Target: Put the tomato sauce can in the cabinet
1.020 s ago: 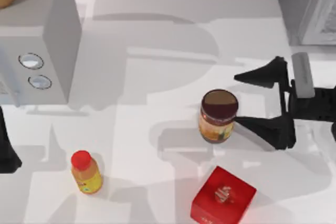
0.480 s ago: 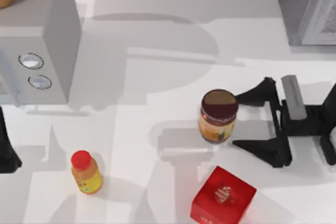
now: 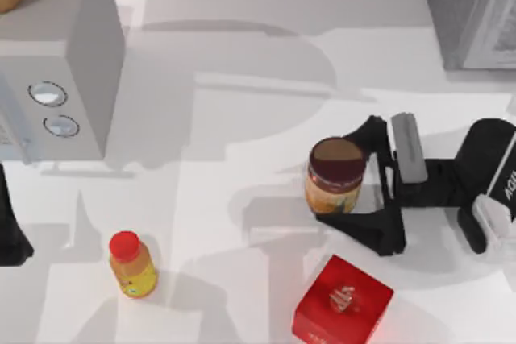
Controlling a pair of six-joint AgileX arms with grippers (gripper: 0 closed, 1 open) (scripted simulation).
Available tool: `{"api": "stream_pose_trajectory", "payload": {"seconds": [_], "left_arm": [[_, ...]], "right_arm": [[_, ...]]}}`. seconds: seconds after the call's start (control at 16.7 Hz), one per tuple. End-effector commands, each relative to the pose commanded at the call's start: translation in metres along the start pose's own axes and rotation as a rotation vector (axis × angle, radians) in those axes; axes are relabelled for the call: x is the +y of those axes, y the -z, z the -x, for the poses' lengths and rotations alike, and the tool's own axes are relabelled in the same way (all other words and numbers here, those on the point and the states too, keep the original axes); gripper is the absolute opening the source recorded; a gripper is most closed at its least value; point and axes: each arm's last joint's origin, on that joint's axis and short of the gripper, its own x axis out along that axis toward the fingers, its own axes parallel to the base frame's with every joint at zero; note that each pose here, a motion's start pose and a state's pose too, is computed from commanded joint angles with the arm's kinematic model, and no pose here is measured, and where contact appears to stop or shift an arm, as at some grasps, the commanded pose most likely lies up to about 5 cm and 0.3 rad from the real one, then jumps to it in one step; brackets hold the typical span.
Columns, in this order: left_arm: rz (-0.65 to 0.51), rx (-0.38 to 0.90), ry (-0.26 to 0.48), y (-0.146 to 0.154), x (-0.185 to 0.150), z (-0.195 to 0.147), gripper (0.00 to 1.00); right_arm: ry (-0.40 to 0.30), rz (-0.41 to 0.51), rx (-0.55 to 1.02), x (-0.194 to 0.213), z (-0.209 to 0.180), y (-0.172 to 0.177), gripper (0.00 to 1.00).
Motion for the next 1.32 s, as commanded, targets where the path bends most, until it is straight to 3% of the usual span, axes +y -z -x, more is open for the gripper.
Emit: {"api": "stream_pose_trajectory", "payload": {"seconds": [0.3,1.08,1.32], "left_arm": [[0.0,0.0,0.0,0.0,0.0,0.0,1.0],[0.0,0.0,0.0,0.0,0.0,0.0,1.0],[0.0,0.0,0.0,0.0,0.0,0.0,1.0]], "right_arm": [[0.0,0.0,0.001,0.0011,-0.0102,-0.0011,1.0],[0.0,0.0,0.001,0.0011,-0.0102,-0.0011,0.02],[0.0,0.0,0.001,0.0011,-0.0102,-0.0011,0.0]]}}
